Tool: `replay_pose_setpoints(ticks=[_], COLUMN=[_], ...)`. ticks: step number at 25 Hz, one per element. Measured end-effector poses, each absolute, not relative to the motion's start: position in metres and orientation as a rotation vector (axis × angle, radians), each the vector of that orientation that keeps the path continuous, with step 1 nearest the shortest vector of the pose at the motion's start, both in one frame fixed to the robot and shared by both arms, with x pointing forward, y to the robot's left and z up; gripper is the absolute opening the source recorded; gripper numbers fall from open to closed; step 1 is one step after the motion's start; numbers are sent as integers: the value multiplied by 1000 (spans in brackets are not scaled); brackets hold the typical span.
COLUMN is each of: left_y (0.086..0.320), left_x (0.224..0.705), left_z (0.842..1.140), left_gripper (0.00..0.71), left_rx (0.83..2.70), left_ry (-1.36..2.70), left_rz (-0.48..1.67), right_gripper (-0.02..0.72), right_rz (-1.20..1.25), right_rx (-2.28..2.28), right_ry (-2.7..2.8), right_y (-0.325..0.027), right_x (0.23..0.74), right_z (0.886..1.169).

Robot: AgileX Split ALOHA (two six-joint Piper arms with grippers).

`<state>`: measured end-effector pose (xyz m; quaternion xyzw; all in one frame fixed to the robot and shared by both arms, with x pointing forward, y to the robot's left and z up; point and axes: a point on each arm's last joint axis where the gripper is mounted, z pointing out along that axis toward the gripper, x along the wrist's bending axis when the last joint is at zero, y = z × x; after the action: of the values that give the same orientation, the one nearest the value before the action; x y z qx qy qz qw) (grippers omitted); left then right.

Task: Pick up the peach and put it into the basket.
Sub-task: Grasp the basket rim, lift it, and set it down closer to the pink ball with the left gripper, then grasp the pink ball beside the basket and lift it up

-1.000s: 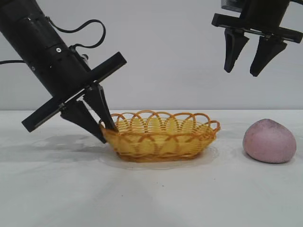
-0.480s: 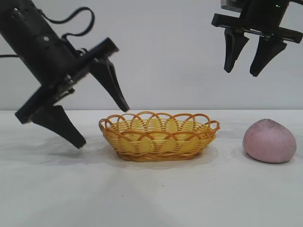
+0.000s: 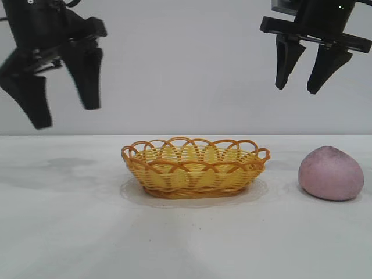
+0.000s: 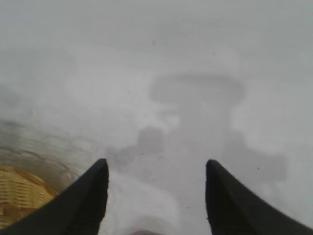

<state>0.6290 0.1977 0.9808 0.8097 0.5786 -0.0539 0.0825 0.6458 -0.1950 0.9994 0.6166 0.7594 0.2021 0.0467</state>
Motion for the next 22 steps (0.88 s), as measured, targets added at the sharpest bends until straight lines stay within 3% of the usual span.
replay_pose_setpoints(ticks=[3, 7, 16, 22], left_y=[210, 226, 311, 333], left_x=[635, 637, 639, 601], left_z=[986, 986, 989, 1012], left_gripper=[527, 527, 527, 527], left_rx=[2511, 2562, 2291, 2197], left_ry=[1746, 1783, 2107, 2179], left_rz=[14, 73, 49, 47], right_gripper=[377, 377, 377, 377], right_rz=[615, 615, 615, 615], right_rx=[1882, 1882, 1882, 1882], right_ry=[2319, 2319, 2319, 2319], right_y=[-195, -195, -195, -195], right_x=[646, 646, 646, 646], right_z=[999, 999, 999, 999])
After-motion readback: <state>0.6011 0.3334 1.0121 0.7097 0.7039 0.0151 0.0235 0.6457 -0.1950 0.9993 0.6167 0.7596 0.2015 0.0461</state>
